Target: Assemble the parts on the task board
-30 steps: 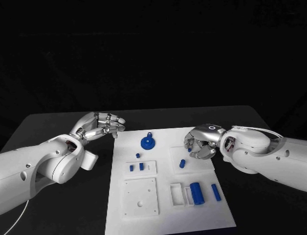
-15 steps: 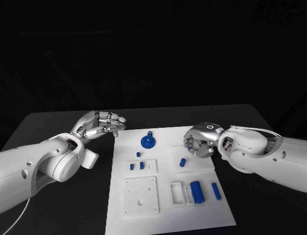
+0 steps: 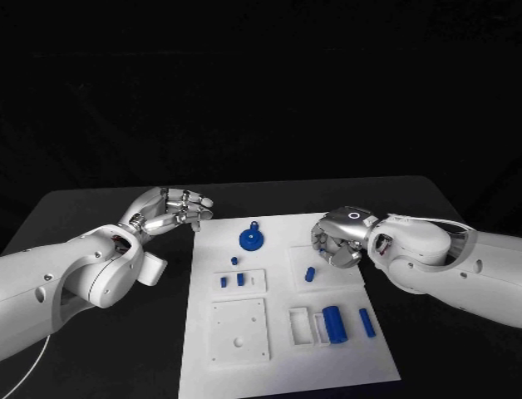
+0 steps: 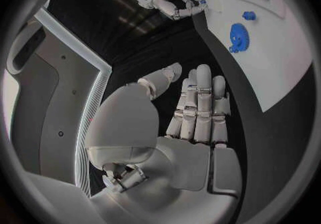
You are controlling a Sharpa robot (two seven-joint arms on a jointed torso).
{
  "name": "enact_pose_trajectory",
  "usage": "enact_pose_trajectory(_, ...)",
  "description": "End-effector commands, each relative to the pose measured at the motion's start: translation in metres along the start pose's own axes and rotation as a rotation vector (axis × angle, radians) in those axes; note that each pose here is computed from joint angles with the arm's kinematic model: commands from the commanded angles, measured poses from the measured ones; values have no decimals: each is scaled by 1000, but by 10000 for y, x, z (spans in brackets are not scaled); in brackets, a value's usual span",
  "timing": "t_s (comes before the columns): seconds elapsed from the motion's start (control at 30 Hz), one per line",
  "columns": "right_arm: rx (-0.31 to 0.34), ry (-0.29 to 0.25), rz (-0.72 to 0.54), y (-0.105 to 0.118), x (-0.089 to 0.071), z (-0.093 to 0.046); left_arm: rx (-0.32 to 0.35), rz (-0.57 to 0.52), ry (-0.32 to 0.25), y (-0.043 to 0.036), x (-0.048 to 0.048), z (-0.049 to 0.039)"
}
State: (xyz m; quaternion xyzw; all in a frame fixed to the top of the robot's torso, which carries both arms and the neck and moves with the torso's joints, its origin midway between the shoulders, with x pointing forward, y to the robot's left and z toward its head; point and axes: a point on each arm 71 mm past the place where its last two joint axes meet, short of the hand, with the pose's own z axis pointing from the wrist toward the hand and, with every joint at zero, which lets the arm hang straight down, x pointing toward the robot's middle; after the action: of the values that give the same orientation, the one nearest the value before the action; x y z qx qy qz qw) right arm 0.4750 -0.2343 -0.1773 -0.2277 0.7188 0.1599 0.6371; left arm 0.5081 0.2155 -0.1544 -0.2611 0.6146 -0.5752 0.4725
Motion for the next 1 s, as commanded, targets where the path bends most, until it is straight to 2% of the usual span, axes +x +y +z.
enact_pose_trajectory(0.03, 7, 52, -55, 16, 117, -8, 3, -11, 9, -8, 10, 2)
enact_pose_trajectory(0.6, -1, 2, -98, 58, 74, 26, 4, -10, 7, -9, 10, 3)
enact_pose_trajectory(1.0, -10, -54, -72, 78, -51, 67, 5, -10, 6, -5, 5, 6)
